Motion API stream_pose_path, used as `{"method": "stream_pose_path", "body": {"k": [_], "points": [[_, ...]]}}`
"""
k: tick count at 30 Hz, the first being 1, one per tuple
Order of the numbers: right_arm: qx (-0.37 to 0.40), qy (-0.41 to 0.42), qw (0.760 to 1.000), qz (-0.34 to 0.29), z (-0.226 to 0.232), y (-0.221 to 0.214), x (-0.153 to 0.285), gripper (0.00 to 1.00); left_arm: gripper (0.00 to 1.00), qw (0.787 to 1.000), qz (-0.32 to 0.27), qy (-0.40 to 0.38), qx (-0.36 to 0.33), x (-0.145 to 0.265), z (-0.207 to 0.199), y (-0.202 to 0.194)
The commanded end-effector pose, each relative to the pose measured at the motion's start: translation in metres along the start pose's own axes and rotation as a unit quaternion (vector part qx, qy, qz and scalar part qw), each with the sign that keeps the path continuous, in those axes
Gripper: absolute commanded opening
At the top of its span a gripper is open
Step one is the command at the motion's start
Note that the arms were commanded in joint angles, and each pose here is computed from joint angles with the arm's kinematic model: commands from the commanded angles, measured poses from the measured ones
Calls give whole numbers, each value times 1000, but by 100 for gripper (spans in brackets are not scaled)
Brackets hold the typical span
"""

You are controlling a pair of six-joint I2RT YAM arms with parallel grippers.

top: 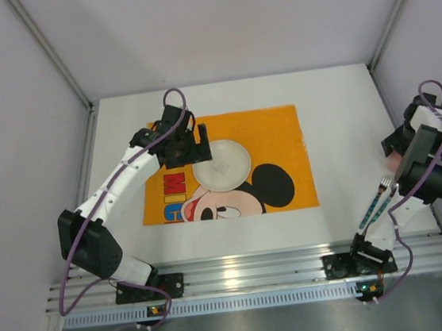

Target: Set the dinner table for one person

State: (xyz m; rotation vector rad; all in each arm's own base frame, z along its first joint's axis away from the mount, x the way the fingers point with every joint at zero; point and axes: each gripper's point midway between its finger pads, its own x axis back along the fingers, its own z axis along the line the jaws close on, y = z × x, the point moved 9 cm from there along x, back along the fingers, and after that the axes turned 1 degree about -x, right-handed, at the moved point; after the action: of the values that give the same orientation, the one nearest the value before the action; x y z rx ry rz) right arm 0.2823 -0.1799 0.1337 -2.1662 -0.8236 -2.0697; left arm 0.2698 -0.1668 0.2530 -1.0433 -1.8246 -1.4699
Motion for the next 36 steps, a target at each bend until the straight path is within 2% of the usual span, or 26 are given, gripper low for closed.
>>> {"method": "stream_pose_path", "body": {"k": [1, 4, 5, 7, 8, 11, 15, 18, 22, 24, 26, 28, 29, 31, 32, 33, 36], "points": [[-32, 11, 999, 1, 7, 4, -24, 100, 94, 1000, -9, 10, 8, 12, 3, -4], [-28, 16, 999, 6, 12, 3, -32, 91, 94, 1000, -5, 12, 10, 12, 4, -6], [-26, 21, 999, 5, 14, 4, -34, 80, 94, 1000, -4, 13, 10, 11, 3, -5], [-16, 29, 999, 10, 18, 2, -36, 64, 94, 1000, -5, 15, 11, 11, 2, -4], [-14, 38, 999, 15, 22, 1, -36, 50, 94, 1000, -6, 18, 14, 11, 3, -3], [10, 56, 998, 11, 35, -2, -29, 34, 94, 1000, -8, 17, 23, 10, 1, -2], [29, 96, 995, 5, 57, -6, -9, 21, 94, 999, -7, 11, 32, 12, 0, -4], [90, 192, 977, 1, 102, -18, 25, 15, 94, 999, -1, 17, 37, 9, 3, -11], [177, 329, 928, -1, 150, -33, 75, 14, 94, 999, -6, 17, 44, 10, 6, -16], [198, 359, 912, -10, 160, -36, 95, 20, 94, 999, -8, 18, 47, 9, 8, -19], [202, 385, 901, -3, 162, -38, 110, 45, 94, 999, -13, 15, 49, 10, 8, -20], [204, 388, 899, -7, 160, -38, 120, 61, 94, 998, -14, 15, 54, 9, 10, -23], [206, 392, 897, -14, 157, -37, 126, 73, 94, 998, -14, 14, 56, 8, 10, -24], [211, 370, 904, -29, 150, -34, 129, 81, 94, 998, -14, 9, 60, 7, 10, -26], [211, 352, 911, -39, 146, -33, 129, 82, 94, 998, -13, 7, 61, 6, 10, -27], [205, 299, 930, -57, 136, -27, 124, 83, 94, 998, -14, 6, 62, 6, 11, -29], [195, 219, 953, -77, 116, -10, 108, 85, 94, 998, -16, 1, 66, 6, 11, -32]]}}
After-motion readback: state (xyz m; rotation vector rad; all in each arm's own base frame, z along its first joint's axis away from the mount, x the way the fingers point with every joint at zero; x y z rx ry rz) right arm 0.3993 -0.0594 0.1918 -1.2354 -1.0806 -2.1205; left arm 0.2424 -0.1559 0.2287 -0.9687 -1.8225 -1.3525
